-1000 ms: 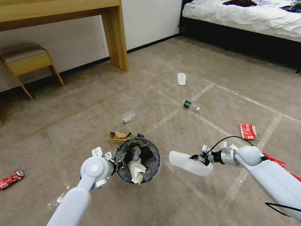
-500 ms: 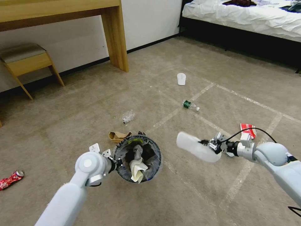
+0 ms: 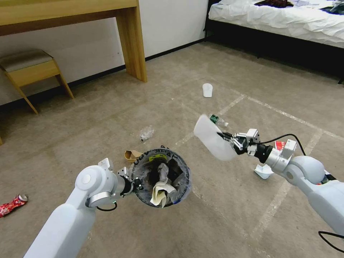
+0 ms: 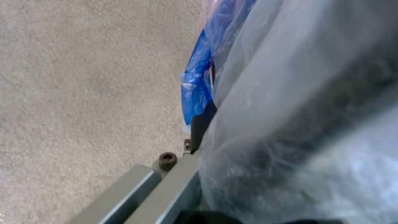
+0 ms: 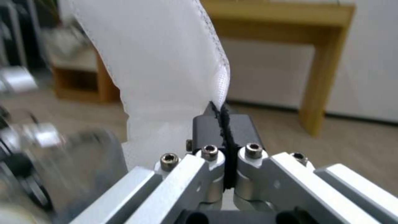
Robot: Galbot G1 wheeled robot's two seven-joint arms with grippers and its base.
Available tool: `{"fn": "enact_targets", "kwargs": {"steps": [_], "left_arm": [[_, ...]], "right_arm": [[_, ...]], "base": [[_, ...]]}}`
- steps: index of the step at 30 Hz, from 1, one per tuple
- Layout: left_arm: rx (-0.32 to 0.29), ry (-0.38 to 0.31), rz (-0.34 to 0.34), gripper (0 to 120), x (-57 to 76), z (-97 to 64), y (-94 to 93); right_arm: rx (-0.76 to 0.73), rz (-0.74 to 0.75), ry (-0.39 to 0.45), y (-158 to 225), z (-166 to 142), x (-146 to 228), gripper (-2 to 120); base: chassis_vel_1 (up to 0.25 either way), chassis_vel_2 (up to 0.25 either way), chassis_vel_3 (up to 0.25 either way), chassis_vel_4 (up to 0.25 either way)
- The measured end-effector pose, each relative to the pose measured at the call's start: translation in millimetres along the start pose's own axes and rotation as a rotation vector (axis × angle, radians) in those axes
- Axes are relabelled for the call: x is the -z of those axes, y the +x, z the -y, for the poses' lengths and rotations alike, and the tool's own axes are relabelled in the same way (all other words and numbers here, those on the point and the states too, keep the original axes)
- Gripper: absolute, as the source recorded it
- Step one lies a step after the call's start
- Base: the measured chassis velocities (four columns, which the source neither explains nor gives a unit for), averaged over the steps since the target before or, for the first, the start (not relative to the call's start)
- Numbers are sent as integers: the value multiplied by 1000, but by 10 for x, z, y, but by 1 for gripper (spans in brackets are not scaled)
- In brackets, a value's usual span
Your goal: Pick up the trash bin and place the garbage on the floor into it.
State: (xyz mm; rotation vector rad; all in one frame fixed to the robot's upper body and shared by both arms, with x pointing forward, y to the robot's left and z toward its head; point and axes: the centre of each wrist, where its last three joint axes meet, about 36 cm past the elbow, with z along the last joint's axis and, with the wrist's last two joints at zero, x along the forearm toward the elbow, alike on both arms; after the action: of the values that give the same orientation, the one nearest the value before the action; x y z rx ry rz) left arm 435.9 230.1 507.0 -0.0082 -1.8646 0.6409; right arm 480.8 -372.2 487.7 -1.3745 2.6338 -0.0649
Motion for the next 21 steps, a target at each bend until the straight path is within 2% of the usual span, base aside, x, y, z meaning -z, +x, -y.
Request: {"fn": "enact_targets", "kwargs": {"steps": [2,8,21], "left_arm": [[1,1,-13,0,-7,10,-48],[-3,0,-33,0,-32,46,-138],[-5,-5,-61,0,-139,150,-311]], "right_arm": [[51,90,-36,-170,-155,118,0],[162,219,-101,-419,-444,312,0],[340,295,-154,-651,-911,385,0]], "base": [[0,0,0,0],[0,0,0,0],[0,0,0,0]]}}
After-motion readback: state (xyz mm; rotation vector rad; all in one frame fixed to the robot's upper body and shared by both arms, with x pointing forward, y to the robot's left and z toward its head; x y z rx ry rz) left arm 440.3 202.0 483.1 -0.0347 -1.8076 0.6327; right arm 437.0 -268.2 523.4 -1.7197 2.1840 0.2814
